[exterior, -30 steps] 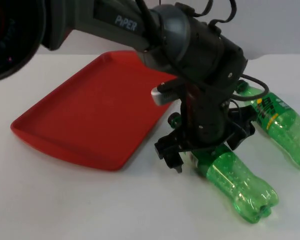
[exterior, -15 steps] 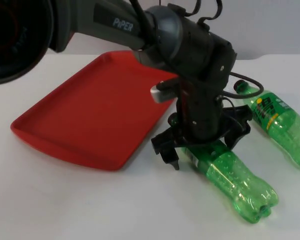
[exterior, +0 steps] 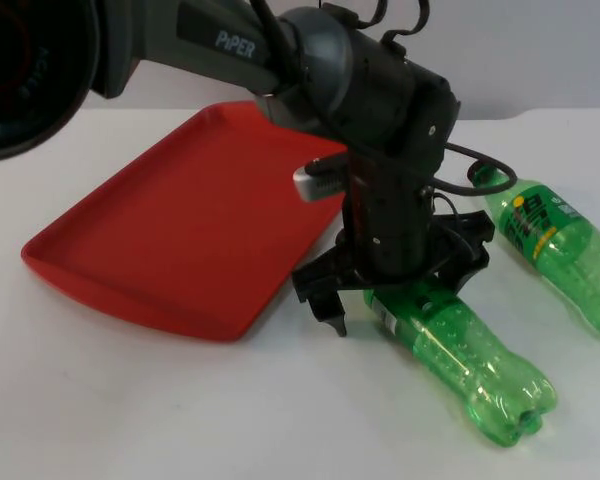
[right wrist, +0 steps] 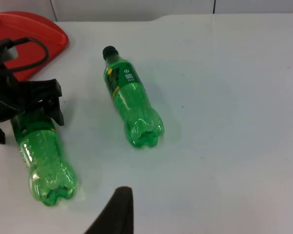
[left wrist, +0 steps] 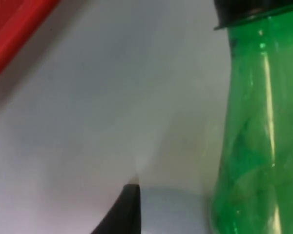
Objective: Place the bottle upright on the tray.
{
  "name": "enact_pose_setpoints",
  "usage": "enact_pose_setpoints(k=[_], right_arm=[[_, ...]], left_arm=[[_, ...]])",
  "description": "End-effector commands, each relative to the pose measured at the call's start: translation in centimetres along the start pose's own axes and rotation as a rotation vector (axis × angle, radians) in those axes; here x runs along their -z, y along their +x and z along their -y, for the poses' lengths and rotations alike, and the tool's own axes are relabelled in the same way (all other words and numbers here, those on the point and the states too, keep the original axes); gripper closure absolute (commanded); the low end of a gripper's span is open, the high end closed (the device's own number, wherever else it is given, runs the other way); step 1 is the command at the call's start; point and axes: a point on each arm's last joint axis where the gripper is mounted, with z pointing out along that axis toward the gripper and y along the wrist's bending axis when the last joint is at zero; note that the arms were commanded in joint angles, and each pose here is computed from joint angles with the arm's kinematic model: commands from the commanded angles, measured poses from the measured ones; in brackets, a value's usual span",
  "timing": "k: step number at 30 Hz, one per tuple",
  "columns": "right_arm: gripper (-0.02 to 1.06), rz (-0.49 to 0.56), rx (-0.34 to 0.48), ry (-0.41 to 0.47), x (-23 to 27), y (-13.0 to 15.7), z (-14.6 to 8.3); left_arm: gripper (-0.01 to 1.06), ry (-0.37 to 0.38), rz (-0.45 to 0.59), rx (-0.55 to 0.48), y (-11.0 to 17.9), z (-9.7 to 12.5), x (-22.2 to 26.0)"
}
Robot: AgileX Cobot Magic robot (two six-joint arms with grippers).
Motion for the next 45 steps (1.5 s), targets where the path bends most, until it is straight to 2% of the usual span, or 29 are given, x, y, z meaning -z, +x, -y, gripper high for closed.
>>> enact_pose_setpoints(k=[1, 3, 4, 6, 8, 9, 10, 11, 22, 27, 32, 37, 41, 45], right_arm=[[0.01, 0.005, -0.003, 0.003, -0.1, 0.1, 0.0], [0.01, 0.005, -0.003, 0.003, -0.1, 0.1, 0.0], [0.01, 0.005, -0.003, 0.003, -0.1, 0.1, 0.0], [0.01, 0.005, -0.003, 0.003, -0.1, 0.1, 0.0], [0.01, 0.005, -0.003, 0.003, -0.1, 0.1, 0.0], [0.01, 0.005, -0.003, 0.003, -0.1, 0.1, 0.0], [0.01, 0.005, -0.003, 0.003, -0.1, 0.1, 0.0], [0.01, 0.005, -0.003, 0.003, -0.1, 0.1, 0.0], [0.01, 0.005, -0.003, 0.003, -0.1, 0.1, 0.0], [0.01, 0.005, -0.003, 0.003, -0.1, 0.1, 0.0], [0.01, 0.005, -0.003, 0.003, -0.1, 0.1, 0.0], [0.01, 0.005, -0.003, 0.003, -0.1, 0.1, 0.0], [0.01, 0.005, -0.003, 0.003, -0.1, 0.1, 0.0], [0.01, 0.005, -0.003, 0.003, -0.1, 0.1, 0.0]], left_arm=[[0.06, 0.01, -0.005, 0.006, 0.0, 0.1, 0.0], [0.2, 0.025, -0.01, 0.015, 0.0, 0.2, 0.0], [0.2, 0.025, -0.01, 0.015, 0.0, 0.2, 0.0], [0.43, 0.03, -0.022, 0.029, 0.1, 0.3, 0.0], [0.73, 0.035, -0.025, 0.021, 0.1, 0.3, 0.0], [0.92, 0.041, -0.026, 0.013, 0.2, 0.4, 0.0], [0.92, 0.041, -0.026, 0.013, 0.2, 0.4, 0.0], [1.05, 0.053, -0.024, -0.003, 0.3, 0.6, 0.0], [1.05, 0.075, -0.016, -0.02, 0.5, 1.0, 0.4], [1.05, 0.09, 0.029, -0.063, -0.1, 1.2, 1.9], [1.05, 0.115, 0.145, -0.142, -1.4, 1.6, 5.8], [1.05, 0.141, 0.258, -0.164, -3.0, 1.4, 9.5], [1.05, 0.164, 0.35, -0.185, -4.5, 1.0, 12.9], [1.05, 0.198, 0.467, -0.204, -6.8, -0.4, 17.7]])
